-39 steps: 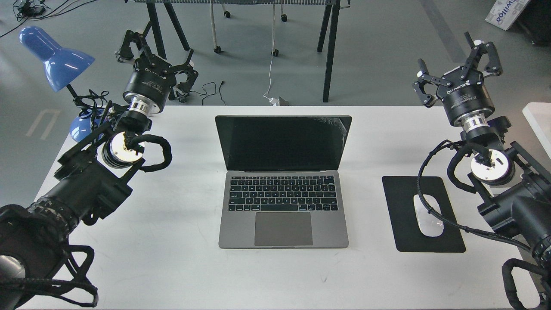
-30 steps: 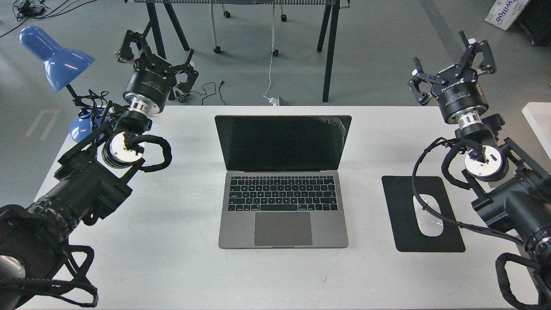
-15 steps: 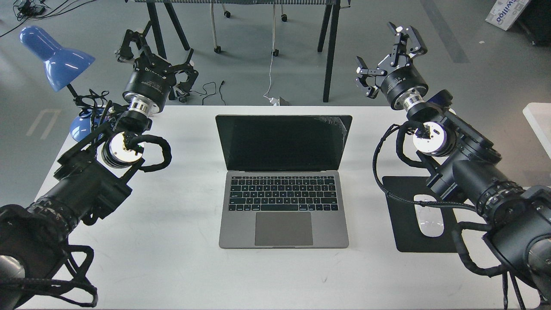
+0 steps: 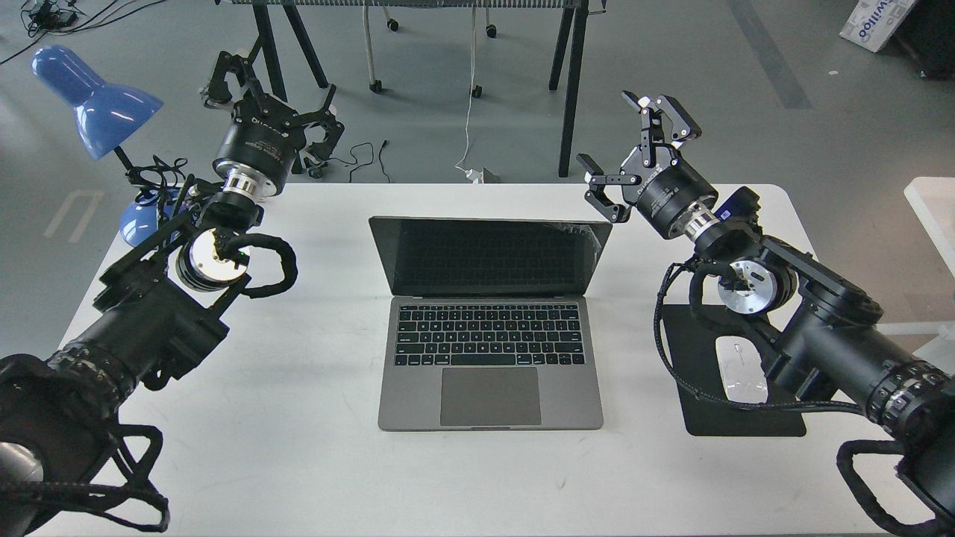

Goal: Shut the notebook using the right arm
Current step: 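Raise the right gripper and move it over the laptop screen's top edge, then push the laptop screen down toward the keyboard with the right gripper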

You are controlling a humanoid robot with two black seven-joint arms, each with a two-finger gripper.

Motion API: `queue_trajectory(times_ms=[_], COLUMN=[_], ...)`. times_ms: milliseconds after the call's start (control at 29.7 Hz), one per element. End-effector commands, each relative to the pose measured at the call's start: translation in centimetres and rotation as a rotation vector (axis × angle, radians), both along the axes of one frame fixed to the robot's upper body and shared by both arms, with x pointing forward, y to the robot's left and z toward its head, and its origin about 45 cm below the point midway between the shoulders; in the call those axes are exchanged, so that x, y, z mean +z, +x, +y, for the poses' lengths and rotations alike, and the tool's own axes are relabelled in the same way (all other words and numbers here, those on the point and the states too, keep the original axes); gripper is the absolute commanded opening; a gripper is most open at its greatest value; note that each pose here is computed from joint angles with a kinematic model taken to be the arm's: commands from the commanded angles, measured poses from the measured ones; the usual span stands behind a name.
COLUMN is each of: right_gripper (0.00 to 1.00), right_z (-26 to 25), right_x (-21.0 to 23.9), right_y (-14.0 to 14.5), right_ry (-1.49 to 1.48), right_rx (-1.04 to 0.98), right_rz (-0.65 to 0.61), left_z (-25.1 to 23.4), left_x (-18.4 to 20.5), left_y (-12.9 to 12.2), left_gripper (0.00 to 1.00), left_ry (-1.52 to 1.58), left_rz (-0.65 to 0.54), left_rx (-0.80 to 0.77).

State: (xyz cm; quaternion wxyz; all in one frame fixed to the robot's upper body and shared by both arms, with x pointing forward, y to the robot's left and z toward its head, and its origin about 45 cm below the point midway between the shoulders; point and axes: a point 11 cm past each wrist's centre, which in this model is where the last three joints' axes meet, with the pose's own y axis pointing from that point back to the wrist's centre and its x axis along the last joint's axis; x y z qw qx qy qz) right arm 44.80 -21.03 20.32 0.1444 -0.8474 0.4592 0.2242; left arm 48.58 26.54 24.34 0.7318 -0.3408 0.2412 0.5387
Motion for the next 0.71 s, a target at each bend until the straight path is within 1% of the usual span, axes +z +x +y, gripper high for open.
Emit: queue_trajectory(times_ms=[0,236,404,674], right_gripper=[1.0,1.0,1.0,1.0], right_z=[-0.4,-2.0,-2.6,-1.3], right_x=[-0.8,-1.5,-3.0,-6.1], right_y=[-1.4,-3.7,-5.7,-9.1], right_ry=[-0.012,-0.029,-0.08,-0.131], right_rx=[0.031,0.06,0.109,0.202], right_rz=[0.016,0.031,0.07,0.137], left_z=[0.0,0.0,0.0,0.0], left_x=[0.0,0.0,0.0,0.0], left_y=[0.0,0.0,0.0,0.0], left_gripper=[1.0,1.0,1.0,1.0], left_ry=[-0.001,0.0,-0.001,-0.001], left_rz=[-0.001,0.0,-0.001,-0.001], left_rx=[0.001,0.0,0.001,0.001])
